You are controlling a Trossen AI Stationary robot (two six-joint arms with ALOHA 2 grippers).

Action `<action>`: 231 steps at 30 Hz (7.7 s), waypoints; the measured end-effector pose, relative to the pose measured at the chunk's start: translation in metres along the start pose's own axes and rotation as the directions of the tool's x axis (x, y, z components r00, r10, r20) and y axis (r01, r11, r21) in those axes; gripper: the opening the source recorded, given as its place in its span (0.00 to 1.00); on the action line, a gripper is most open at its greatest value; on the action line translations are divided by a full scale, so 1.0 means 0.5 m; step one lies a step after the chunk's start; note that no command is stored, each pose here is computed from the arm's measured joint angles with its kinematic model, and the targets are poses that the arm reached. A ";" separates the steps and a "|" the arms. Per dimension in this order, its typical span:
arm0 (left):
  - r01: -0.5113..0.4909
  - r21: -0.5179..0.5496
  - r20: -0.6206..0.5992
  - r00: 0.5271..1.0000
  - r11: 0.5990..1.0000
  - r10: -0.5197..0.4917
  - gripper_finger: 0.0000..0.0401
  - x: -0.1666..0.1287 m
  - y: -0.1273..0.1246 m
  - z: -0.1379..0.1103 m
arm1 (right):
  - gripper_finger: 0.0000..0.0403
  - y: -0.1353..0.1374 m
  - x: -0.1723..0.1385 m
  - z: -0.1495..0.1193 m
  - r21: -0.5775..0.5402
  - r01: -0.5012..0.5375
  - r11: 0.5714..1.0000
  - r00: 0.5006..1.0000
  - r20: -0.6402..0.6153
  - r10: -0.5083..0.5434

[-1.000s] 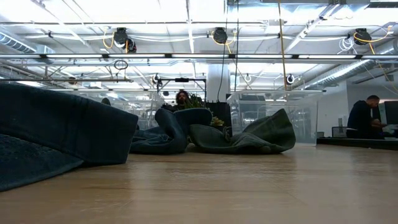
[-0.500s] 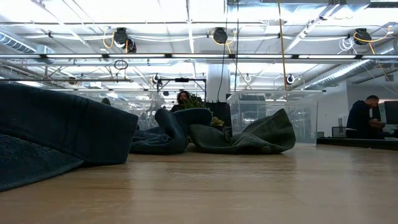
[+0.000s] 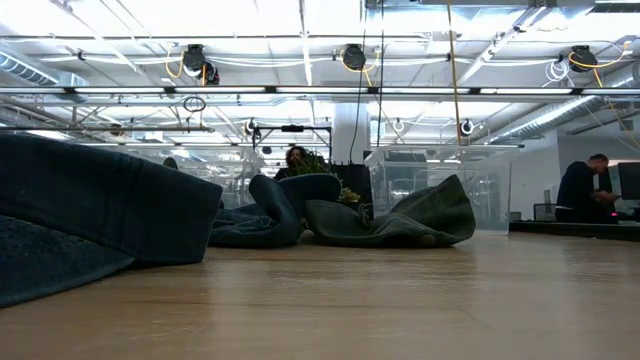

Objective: Pick & Place hat
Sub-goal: Put the top right blue cap into the left transparent bin

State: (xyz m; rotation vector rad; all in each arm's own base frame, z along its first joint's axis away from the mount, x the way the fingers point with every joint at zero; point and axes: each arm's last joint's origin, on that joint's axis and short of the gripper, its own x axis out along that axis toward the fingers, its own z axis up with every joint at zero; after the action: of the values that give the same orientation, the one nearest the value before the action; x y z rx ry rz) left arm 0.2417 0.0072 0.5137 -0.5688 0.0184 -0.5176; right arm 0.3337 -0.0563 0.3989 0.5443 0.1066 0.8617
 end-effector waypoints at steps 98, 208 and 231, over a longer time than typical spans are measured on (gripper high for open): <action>-0.998 0.067 -0.175 -0.005 0.007 0.985 0.01 -0.299 0.316 0.005 | 0.42 -0.039 -0.077 0.027 -0.145 0.198 0.969 0.977 0.104 -0.184; -0.889 0.402 -0.566 -0.053 0.219 0.823 0.24 -0.285 0.530 -0.096 | 0.42 -0.036 -0.065 0.021 -0.164 0.179 0.970 0.982 0.087 -0.167; -0.923 0.355 -0.715 -0.369 -0.147 0.594 0.24 -0.345 0.616 -0.222 | 0.42 -0.032 -0.053 0.017 -0.129 0.163 0.978 0.985 0.078 -0.154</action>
State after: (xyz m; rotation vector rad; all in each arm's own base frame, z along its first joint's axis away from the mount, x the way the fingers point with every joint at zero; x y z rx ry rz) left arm 0.2164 0.2536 0.2384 -0.5382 1.4435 1.0078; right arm 0.3297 -0.0880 0.3949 0.4313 0.0290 0.6886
